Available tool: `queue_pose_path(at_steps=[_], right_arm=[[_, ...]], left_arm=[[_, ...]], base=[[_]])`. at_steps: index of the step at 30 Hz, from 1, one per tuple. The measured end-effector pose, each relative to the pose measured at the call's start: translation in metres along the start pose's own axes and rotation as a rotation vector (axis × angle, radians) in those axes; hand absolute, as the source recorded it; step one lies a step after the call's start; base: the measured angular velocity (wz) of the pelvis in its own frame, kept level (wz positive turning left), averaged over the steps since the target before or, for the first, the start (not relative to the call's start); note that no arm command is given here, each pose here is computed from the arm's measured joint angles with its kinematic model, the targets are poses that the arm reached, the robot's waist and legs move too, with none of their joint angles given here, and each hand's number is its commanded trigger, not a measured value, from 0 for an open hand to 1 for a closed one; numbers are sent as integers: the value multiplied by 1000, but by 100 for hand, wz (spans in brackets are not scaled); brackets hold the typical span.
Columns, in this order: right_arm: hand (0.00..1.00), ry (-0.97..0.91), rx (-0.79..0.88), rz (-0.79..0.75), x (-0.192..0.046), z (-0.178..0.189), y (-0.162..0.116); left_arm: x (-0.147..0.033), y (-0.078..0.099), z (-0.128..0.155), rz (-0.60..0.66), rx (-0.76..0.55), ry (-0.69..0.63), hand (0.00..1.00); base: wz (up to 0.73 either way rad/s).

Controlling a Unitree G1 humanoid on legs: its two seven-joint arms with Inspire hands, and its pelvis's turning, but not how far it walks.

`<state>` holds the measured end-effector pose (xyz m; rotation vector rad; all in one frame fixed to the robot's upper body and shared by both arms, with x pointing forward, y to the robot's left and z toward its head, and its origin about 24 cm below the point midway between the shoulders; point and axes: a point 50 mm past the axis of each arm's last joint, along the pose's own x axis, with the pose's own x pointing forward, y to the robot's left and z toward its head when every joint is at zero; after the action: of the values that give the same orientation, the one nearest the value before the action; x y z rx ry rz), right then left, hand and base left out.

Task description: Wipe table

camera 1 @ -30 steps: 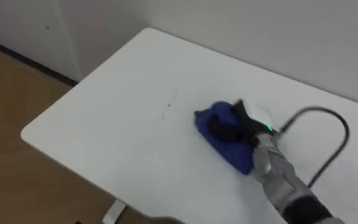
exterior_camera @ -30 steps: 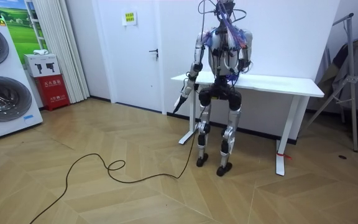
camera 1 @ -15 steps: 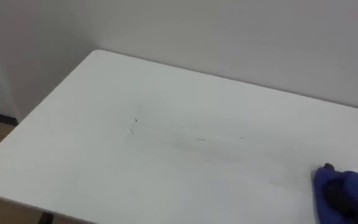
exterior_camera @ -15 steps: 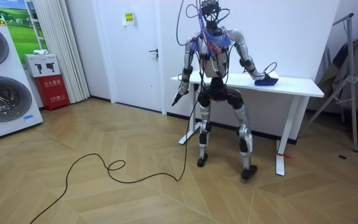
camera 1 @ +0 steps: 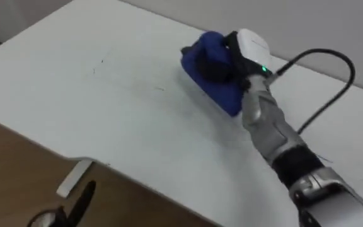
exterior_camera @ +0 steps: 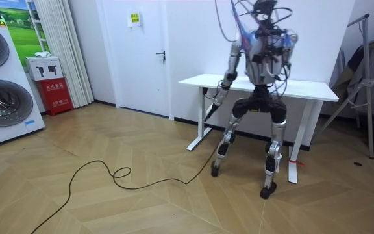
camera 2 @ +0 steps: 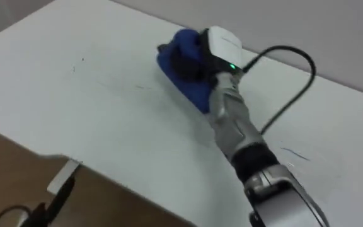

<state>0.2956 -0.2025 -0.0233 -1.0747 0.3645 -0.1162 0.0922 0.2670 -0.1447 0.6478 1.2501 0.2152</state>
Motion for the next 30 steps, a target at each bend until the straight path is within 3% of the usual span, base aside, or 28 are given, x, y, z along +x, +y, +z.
queue_pose_path(at_steps=[2, 5, 10, 14, 18, 21, 24, 26, 29, 30], right_arm=[[100, 52, 47, -110, -18, -40, -10], [100, 155, 21, -183, -33, -89, -22], [100, 304, 33, -256, -60, -136, -20], [100, 451, 101, -250, -83, -166, -10], [100, 478, 124, -262, -82, -168, -10], [100, 487, 126, -269, -70, -156, -12], [100, 372, 95, -201, -41, -106, -12], [100, 76, 2, -99, -19, -18, -2], [100, -238, -105, -70, -8, 75, -4], [100, -275, -112, -65, -8, 86, -4]], left_arm=[[-6, -4, -44, -8, -27, 121, 0], [-9, 2, -61, 15, -69, 160, 0], [-9, 16, -62, 84, -151, 117, 0], [-6, 30, -45, 149, -176, 61, 0], [-2, 33, -22, 165, -195, -4, 0], [0, 27, -3, 150, -204, -44, 0], [-1, 11, -1, 106, -189, -25, 0], [0, 2, -2, 74, -138, 11, 0], [0, -4, 5, 53, -70, 3, 0], [-1, -4, 5, 51, -61, 2, 0]], base=[[3], [-15], [-31], [-4], [-9], [-32], [-79], [-25], [30], [40]])
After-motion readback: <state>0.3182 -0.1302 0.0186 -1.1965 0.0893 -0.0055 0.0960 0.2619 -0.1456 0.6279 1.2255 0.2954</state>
